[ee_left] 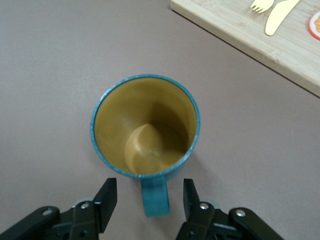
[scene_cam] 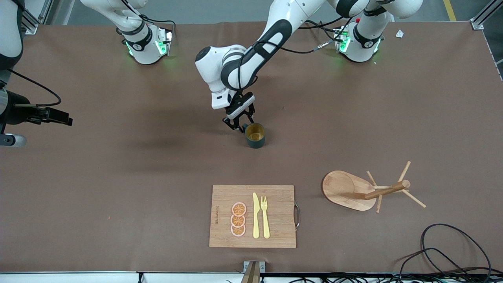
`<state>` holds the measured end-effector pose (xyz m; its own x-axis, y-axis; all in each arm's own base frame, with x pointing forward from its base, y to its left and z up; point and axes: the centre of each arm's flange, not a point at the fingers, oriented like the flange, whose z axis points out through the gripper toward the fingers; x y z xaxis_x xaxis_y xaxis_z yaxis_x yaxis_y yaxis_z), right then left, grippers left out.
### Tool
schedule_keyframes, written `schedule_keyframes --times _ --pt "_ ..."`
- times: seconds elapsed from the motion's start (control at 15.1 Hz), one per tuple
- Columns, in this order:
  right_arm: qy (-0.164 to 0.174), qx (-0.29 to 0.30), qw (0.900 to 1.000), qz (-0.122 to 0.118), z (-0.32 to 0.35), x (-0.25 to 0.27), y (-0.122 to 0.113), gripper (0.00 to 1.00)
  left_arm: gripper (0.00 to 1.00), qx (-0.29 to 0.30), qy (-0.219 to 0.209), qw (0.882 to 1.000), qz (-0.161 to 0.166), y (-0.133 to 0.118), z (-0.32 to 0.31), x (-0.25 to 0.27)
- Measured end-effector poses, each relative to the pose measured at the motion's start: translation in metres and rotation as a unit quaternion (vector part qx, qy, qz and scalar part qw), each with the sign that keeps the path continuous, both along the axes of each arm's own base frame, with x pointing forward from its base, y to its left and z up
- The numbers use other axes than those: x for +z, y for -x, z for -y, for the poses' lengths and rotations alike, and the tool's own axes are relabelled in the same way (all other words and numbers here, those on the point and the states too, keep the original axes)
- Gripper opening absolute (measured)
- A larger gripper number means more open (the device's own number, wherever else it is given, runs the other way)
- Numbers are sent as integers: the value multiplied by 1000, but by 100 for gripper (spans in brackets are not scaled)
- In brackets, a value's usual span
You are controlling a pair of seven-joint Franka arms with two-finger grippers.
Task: Pass cup and hang on rack
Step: 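Grasp the mug handle with the left gripper while the right gripper withdraws, then lift the teal mug with the left gripper and carry it to the rack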
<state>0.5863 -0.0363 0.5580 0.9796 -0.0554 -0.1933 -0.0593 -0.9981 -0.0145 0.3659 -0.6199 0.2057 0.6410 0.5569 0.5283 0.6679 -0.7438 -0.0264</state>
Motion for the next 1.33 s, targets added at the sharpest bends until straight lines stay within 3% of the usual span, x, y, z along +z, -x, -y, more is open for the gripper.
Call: schedule_keyframes --times 0.2,0.33,0.4,0.53,0.73,0.93,1.33 --pt "-1 5 1000 -3 -5 3 1 100 54 1 -2 1000 0 -1 -1 -3" --pt "-1 6 1000 0 -7 9 2 100 35 1 -2 1000 0 -1 0 -2" --pt "-1 4 1000 1 -8 13 4 100 35 1 0 1000 1 -1 0 -1" --pt "1 -6 1000 5 -8 22 10 100 20 1 6 1000 4 -3 3 6" --pt "2 -9 1000 12 -11 38 21 100 21 10 22 1000 13 -16 4 27" --pt "1 -4 1000 24 -18 55 39 100 21 31 61 998 -1 -58 -15 87" --pt "0 0 999 37 -24 74 71 100 21 28 189 978 -88 -167 -132 262"
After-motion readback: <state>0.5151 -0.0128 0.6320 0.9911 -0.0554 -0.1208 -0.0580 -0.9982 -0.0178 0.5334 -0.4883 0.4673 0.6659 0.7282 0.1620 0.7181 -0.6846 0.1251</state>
